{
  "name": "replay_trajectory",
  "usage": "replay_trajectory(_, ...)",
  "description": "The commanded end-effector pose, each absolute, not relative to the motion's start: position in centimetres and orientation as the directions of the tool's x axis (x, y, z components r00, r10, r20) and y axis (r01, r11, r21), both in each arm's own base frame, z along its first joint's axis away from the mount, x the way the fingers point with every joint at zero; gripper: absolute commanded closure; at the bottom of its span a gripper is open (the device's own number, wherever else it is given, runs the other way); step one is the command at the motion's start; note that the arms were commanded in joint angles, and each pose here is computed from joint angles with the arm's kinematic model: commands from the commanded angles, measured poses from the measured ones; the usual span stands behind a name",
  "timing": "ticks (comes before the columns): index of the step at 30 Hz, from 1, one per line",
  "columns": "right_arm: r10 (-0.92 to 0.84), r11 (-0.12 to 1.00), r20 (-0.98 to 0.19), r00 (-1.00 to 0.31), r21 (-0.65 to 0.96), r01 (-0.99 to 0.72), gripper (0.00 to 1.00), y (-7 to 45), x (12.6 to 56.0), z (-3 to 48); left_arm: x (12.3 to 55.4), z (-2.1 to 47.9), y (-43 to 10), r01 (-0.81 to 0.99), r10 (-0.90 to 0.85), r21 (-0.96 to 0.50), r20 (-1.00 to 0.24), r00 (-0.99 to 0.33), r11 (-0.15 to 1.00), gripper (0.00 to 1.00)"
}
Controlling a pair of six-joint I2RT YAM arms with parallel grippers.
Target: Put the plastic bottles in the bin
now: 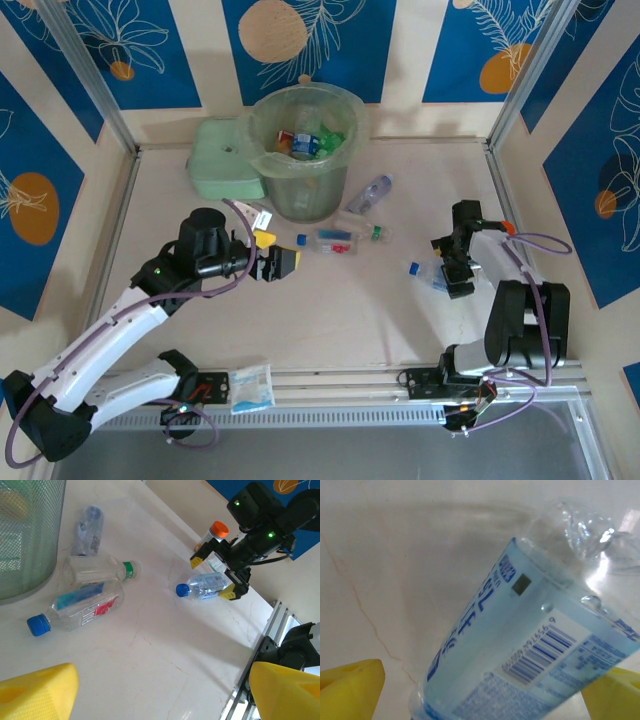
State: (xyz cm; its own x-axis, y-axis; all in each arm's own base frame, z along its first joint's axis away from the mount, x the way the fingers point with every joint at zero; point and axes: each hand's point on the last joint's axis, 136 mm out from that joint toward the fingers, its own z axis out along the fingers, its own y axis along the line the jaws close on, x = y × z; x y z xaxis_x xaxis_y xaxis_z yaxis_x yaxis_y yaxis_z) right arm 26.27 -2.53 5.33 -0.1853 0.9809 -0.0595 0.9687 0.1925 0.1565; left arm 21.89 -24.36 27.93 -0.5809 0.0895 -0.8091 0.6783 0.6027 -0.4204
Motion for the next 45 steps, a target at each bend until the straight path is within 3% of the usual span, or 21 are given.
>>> replay_trajectory(1, 0.984, 0.173, -0.065, -0.165, 0.144, 0.974, 0.02, -2.8, 26.9, 5.0, 21.3, 28.1, -24.5, 0.683, 0.086, -0.432, -0.807, -0.584, 0.589, 0.13)
replay_trajectory(9, 0.965, 0.253, -0.095, -0.244, 0.101, 0.962, 0.12, -2.5, 26.7, 3.5, 21.5, 26.6, -24.4, 0.659, 0.117, -0.42, -0.784, -0.61, 0.624, 0.15)
replay_trajectory(24, 0.839, 0.531, -0.173, -0.516, 0.046, 0.846, 0.37, -0.7, 27.0, 2.8, 22.6, 24.2, -24.2, 0.607, 0.148, -0.391, -0.745, -0.65, 0.692, 0.17)
replay_trajectory(35, 0.705, 0.699, -0.29, -0.648, 0.123, 0.705, 0.43, 1.5, 27.1, 7.3, 23.0, 23.8, -23.6, 0.57, 0.131, -0.384, -0.737, -0.663, 0.726, 0.19)
replay_trajectory(45, 0.522, 0.853, -0.446, -0.727, 0.276, 0.443, 0.44, 6.2, 26.8, 14.5, 23.7, 22.8, -22.5, 0.497, 0.091, -0.374, -0.722, -0.686, 0.783, 0.2)
